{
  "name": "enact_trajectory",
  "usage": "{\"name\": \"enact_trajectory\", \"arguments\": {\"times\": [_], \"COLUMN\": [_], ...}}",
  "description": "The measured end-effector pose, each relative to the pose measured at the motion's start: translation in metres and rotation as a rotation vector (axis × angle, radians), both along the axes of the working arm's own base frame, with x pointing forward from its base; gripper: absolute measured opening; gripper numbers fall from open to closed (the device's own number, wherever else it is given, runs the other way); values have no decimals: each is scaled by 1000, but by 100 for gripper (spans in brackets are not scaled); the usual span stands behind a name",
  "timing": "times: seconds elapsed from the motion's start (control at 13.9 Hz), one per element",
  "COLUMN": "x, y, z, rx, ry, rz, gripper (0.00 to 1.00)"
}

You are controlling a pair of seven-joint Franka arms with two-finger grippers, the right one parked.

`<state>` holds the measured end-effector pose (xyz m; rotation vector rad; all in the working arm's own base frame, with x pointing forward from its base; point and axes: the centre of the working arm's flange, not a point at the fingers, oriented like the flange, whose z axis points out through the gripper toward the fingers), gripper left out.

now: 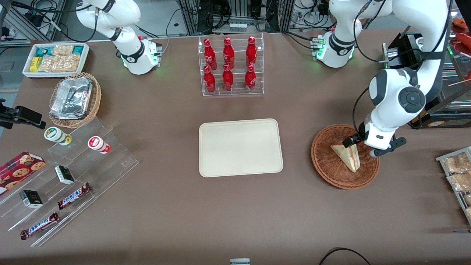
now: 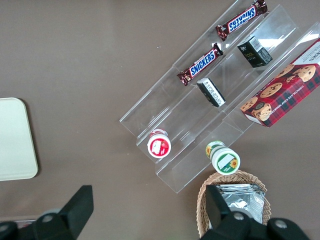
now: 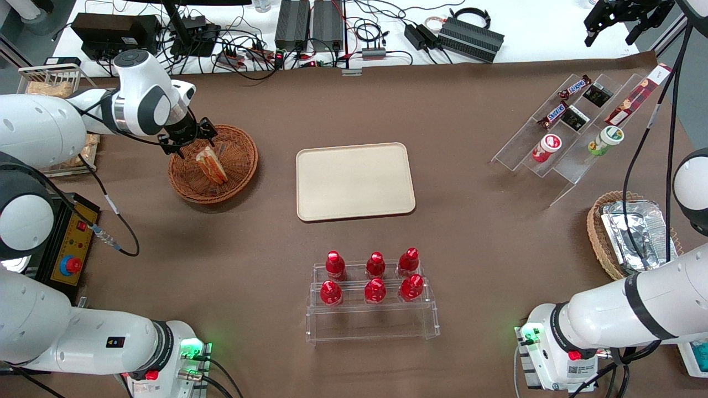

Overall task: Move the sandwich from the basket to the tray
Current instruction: 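Lower the open left gripper around the wrapped sandwich and close it, then lift the sandwich and carry it with the left gripper over the tray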

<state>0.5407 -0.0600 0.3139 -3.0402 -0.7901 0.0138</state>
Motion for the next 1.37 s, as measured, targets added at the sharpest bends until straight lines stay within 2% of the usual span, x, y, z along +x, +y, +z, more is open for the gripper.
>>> {"name": "enact_trajectory", "arguments": {"times": [0.5,0.72,0.86,0.94,1.01,1.23,1.37], "x": [5,5,4,3,3,13,23], "y": [5,7,7,7,7,9,11], "z": [-31,-53,-69,-74,-77,-67,-53], "rx": [2,3,-10,-14,-16,-18,-18], "ry": [4,26,46,54,59,51,86], "rz": [70,83,106,113,116,104,75], "gripper": [100,100,100,95,95,62,42]}}
